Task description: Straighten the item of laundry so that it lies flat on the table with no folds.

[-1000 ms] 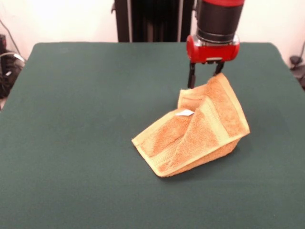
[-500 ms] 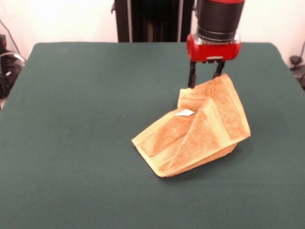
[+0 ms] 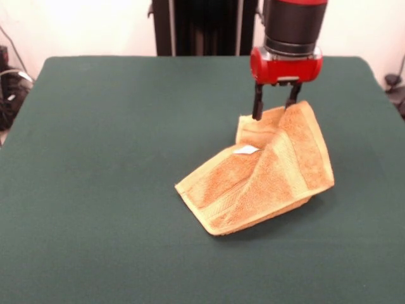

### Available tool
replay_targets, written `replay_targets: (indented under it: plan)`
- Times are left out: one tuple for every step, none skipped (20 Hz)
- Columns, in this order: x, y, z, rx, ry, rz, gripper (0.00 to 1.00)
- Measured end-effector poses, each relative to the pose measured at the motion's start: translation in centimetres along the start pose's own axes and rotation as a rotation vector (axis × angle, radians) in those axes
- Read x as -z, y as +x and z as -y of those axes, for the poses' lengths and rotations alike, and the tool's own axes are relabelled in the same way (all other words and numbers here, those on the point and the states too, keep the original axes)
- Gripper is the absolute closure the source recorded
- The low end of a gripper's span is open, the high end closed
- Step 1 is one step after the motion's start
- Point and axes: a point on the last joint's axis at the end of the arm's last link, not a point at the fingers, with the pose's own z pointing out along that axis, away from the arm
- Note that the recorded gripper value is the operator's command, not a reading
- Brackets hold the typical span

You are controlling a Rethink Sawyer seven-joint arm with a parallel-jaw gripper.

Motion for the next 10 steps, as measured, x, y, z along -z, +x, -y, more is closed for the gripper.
replay_targets:
  plan:
    - [0.0, -0.1, 0.0, 0.001, 0.002, 0.009, 0.00]
    - [0.0, -0.3, 0.0, 0.001, 0.004, 0.022, 0.00]
    - [0.0, -0.4, 0.0, 0.001, 0.005, 0.031, 0.00]
    - [0.0, -0.5, 0.0, 0.001, 0.007, 0.042, 0.00]
    - [0.0, -0.8, 0.1, 0.001, 0.010, 0.061, 0.00]
    - [0.0, -0.9, 0.1, 0.001, 0.012, 0.069, 0.00]
    - [0.0, -1.1, 0.1, 0.001, 0.015, 0.086, 0.00]
    - [0.0, -1.3, 0.2, 0.001, 0.018, 0.104, 0.00]
    - [0.1, -1.5, 0.2, 0.001, 0.020, 0.118, 0.00]
    - [0.1, -1.5, 0.2, 0.001, 0.021, 0.123, 0.00]
